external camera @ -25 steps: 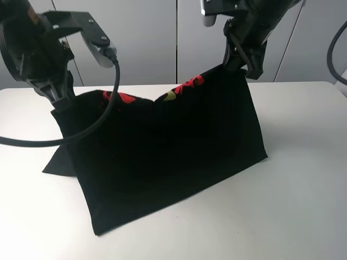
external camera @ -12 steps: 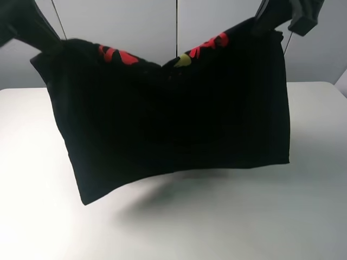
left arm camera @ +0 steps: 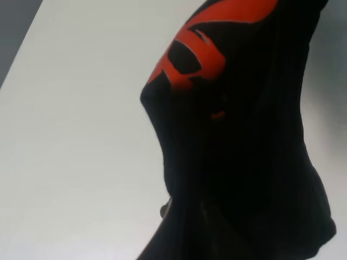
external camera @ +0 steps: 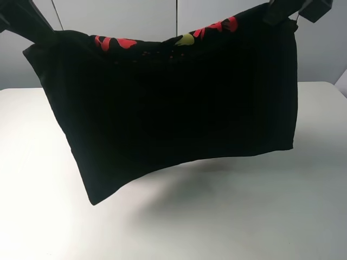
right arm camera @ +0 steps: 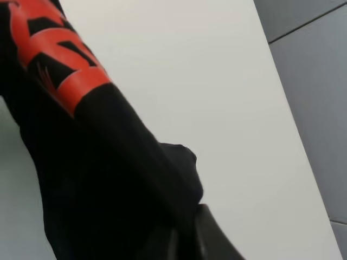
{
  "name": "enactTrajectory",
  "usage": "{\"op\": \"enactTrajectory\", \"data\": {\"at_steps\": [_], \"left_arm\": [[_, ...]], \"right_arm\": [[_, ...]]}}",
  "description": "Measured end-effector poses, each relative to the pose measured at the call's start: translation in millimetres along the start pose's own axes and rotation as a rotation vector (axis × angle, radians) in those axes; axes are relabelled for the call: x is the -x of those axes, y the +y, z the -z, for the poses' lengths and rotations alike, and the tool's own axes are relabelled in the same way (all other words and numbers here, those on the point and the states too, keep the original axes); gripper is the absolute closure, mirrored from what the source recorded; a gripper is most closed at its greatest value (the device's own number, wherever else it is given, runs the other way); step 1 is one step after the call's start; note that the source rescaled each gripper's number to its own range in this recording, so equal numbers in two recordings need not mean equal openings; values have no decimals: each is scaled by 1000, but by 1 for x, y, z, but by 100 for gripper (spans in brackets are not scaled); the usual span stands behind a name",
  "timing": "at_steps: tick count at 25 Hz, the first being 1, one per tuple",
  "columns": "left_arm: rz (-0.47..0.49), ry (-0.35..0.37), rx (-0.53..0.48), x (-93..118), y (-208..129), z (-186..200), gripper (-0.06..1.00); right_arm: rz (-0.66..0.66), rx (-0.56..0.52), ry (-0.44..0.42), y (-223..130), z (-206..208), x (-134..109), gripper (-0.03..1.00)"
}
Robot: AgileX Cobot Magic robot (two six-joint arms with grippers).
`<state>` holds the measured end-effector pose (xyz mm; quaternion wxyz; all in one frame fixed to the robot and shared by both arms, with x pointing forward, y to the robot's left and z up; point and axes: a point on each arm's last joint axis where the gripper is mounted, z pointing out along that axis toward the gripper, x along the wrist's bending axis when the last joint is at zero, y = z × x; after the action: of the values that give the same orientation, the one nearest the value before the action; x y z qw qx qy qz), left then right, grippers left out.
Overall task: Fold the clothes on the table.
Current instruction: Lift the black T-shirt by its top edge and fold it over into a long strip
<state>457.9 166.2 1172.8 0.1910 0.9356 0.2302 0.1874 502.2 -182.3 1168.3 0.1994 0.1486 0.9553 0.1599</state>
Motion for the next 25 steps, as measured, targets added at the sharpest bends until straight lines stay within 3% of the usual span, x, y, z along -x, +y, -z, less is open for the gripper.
{"op": "enactTrajectory", "data": {"at_steps": [4,9,20,23,25], "left_arm": [[9,87,-83,-10,-2,-10,94],[-6,101,-145,-18,3,-39,94],[-91,363,8,-45,26,-54,94],[-102,368,-3,-47,26,-59,94],[-89,323,-34,-43,24,-63,94]], "right_arm": [[5,-50,17,-2,-15,3,95],[31,-162,52,-7,-51,9,95],[155,-162,-271,-2,-62,42,95],[154,-165,-277,-2,-62,43,95],[131,-182,-212,-5,-65,38,95]]}}
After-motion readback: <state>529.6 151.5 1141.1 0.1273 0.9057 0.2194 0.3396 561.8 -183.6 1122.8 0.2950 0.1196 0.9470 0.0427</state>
